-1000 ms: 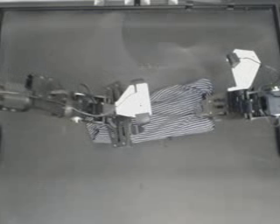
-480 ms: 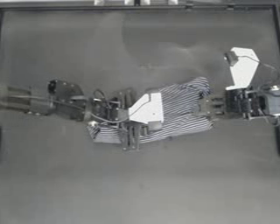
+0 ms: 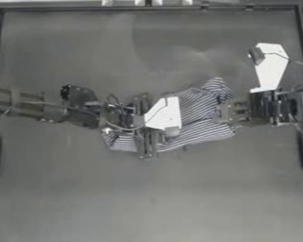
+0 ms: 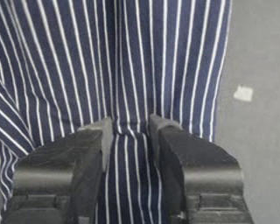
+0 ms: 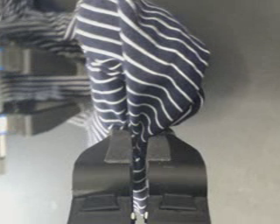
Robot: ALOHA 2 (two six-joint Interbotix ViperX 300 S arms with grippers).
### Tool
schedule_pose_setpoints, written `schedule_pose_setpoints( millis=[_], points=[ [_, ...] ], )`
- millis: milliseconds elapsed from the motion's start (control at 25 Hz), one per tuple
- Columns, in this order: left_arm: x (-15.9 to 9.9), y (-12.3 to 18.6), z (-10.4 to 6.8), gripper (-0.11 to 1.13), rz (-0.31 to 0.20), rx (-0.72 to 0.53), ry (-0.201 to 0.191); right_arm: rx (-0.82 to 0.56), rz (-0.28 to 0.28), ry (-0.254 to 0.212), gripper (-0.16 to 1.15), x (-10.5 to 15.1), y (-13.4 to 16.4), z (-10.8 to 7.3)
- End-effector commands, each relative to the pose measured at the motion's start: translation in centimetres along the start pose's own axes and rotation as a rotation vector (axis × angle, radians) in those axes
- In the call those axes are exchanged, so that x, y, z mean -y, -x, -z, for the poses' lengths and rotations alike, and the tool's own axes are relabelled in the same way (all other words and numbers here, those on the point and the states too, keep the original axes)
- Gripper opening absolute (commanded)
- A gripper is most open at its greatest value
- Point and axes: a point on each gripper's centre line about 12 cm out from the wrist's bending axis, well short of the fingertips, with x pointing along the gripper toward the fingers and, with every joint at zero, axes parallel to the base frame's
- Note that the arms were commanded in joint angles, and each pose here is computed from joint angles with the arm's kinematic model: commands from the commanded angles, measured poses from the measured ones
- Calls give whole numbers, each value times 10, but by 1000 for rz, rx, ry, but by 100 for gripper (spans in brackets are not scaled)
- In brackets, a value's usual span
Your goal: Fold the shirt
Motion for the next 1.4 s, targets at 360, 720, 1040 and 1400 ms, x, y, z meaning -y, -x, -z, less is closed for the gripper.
schedule_pose_setpoints(
  millis=[360, 720, 1040, 1400],
  points=[
    [-4, -8, -26, 73, -3, 71, 3, 2, -53, -20, 7, -23, 14, -10],
    [-5, -15, -38, 73, -5, 94, 6, 5, -59, -6, 7, -27, 6, -11],
    [-8, 31, -63, 75, -11, 183, 5, 5, -41, 1, 7, -22, 5, -11],
    [-17, 67, -60, 75, -25, 210, 18, 6, -30, 4, 7, -17, 6, -11]
  ],
)
